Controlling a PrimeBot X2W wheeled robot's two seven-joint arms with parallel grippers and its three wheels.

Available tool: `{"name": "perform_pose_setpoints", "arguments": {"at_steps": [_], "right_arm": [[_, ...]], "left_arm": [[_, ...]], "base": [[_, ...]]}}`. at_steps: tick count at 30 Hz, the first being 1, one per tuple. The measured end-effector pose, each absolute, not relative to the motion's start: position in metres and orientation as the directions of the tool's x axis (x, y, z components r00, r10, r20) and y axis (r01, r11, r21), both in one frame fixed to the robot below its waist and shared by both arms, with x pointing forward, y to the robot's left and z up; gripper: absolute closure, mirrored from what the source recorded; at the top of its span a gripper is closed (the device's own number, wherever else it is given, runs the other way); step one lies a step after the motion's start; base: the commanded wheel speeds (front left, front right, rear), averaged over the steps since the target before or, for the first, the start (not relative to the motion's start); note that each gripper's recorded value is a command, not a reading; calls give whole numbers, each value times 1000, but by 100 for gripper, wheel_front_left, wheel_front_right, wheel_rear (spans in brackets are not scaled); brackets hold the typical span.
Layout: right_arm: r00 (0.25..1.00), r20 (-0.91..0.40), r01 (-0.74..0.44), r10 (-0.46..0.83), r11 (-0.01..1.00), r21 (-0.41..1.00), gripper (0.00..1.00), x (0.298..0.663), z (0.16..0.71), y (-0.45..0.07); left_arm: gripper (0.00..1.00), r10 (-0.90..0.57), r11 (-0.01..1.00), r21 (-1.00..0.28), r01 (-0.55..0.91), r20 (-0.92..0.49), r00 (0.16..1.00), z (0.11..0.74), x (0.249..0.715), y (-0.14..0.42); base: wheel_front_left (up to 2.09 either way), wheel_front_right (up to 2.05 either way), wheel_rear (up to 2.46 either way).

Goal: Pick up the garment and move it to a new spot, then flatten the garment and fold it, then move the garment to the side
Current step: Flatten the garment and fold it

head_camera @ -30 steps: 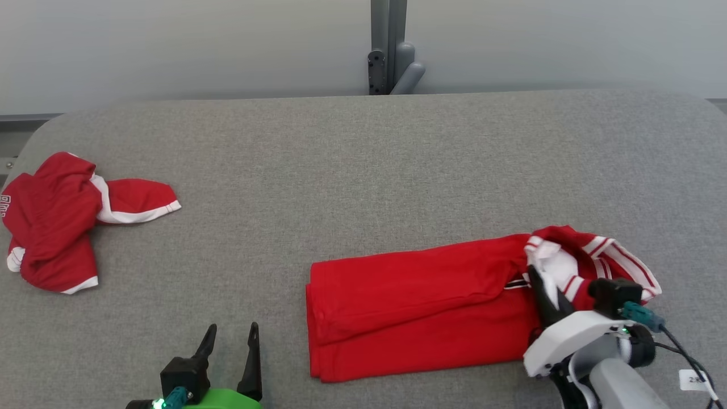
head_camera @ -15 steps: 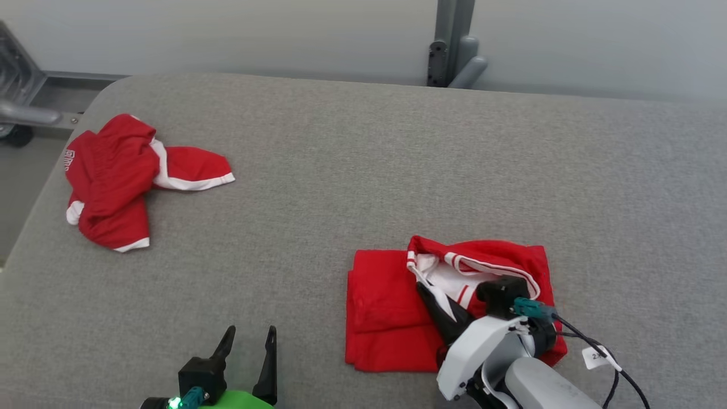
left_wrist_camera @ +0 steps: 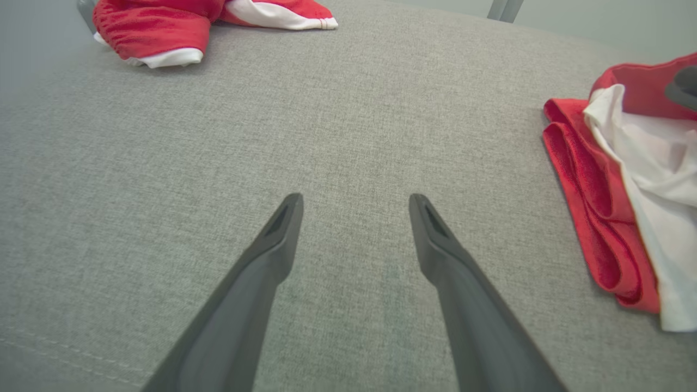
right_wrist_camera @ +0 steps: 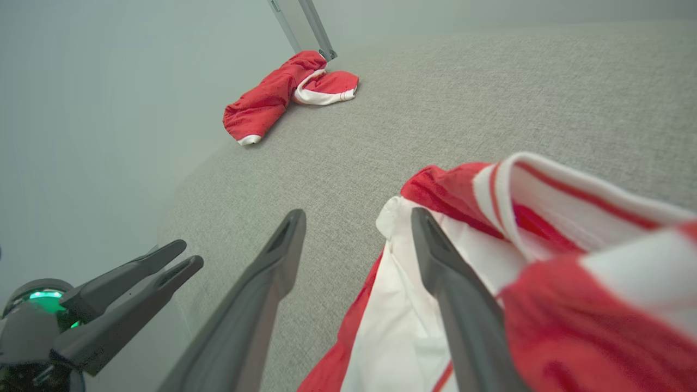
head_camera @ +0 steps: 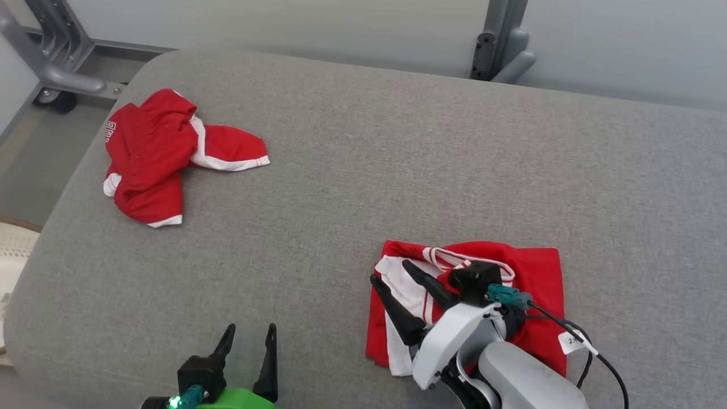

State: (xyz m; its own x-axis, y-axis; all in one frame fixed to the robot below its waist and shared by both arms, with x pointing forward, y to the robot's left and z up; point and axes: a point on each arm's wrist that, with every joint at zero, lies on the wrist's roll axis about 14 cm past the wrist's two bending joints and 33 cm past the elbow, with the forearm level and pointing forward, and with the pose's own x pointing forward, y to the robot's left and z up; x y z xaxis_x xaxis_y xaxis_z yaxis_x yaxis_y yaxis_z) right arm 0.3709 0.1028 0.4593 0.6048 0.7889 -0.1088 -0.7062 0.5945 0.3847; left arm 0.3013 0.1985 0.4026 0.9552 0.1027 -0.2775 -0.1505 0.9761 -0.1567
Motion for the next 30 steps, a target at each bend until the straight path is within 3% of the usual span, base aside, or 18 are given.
{"name": "perform_pose_setpoints", "arguments": {"at_steps": [7,12,20,30], "right_arm": [[664,64,-697,745,585,415,0,383,512,91],[766,181,-631,617,667,396,0,401,548,40],[891,147,-453,428,836,308,0,401,535,-47],[958,28,-280,285,915,291,0,373,492,-103]], "left_arm": [[0,64,982,-158,-107,-254,965,408,313,189],[0,31,985,-156,-68,-230,973,415,319,180],[0,-5,987,-158,-29,-206,979,421,322,170],[0,-42,988,-156,13,-184,982,427,327,159]], "base": [[0,0,0],[0,0,0],[0,0,0],[0,0,0]]}}
